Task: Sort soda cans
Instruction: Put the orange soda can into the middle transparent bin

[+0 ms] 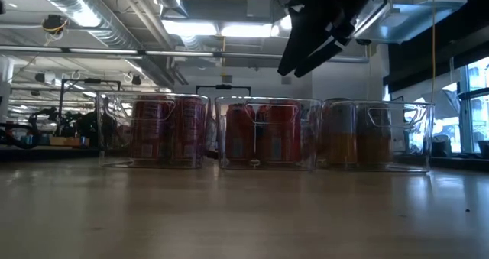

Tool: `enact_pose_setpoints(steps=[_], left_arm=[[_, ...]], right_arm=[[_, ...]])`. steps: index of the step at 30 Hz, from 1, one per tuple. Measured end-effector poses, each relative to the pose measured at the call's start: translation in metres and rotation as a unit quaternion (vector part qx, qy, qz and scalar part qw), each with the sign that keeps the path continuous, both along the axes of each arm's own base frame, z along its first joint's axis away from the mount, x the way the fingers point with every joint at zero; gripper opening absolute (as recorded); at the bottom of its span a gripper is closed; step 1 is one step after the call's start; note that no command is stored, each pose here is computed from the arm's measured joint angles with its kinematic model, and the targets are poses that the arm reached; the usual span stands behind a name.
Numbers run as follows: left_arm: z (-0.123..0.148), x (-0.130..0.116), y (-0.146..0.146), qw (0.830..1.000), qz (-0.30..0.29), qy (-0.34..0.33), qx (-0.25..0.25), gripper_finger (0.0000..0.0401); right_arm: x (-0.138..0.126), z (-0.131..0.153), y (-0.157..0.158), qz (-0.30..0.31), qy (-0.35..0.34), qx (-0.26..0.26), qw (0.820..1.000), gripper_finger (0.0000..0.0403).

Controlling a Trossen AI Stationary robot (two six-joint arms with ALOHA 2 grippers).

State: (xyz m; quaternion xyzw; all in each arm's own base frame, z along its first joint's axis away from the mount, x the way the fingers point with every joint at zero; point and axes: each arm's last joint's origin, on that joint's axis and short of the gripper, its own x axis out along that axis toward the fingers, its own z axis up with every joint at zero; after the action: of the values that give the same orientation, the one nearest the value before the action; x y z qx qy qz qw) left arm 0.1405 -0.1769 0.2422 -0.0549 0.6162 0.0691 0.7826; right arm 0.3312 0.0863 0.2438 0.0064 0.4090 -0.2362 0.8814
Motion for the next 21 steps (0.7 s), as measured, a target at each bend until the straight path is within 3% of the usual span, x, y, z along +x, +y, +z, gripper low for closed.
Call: enact_pose_setpoints(steps=[12, 21], left_arm=[[0.039, 0.052, 0.046, 0.998, 0.028, -0.055, -0.002, 0.0282], [0.081, 0.085, 0.085, 0.992, 0.019, -0.128, 0.004, 0.0281]], right_arm=[[-0.005, -0.002, 0.016, 0.040, 0.017, 0.050, 0.998, 0.0390], [-0.020, -0.003, 0.043, 0.039, 0.017, 0.020, 0.999, 0.0390]])
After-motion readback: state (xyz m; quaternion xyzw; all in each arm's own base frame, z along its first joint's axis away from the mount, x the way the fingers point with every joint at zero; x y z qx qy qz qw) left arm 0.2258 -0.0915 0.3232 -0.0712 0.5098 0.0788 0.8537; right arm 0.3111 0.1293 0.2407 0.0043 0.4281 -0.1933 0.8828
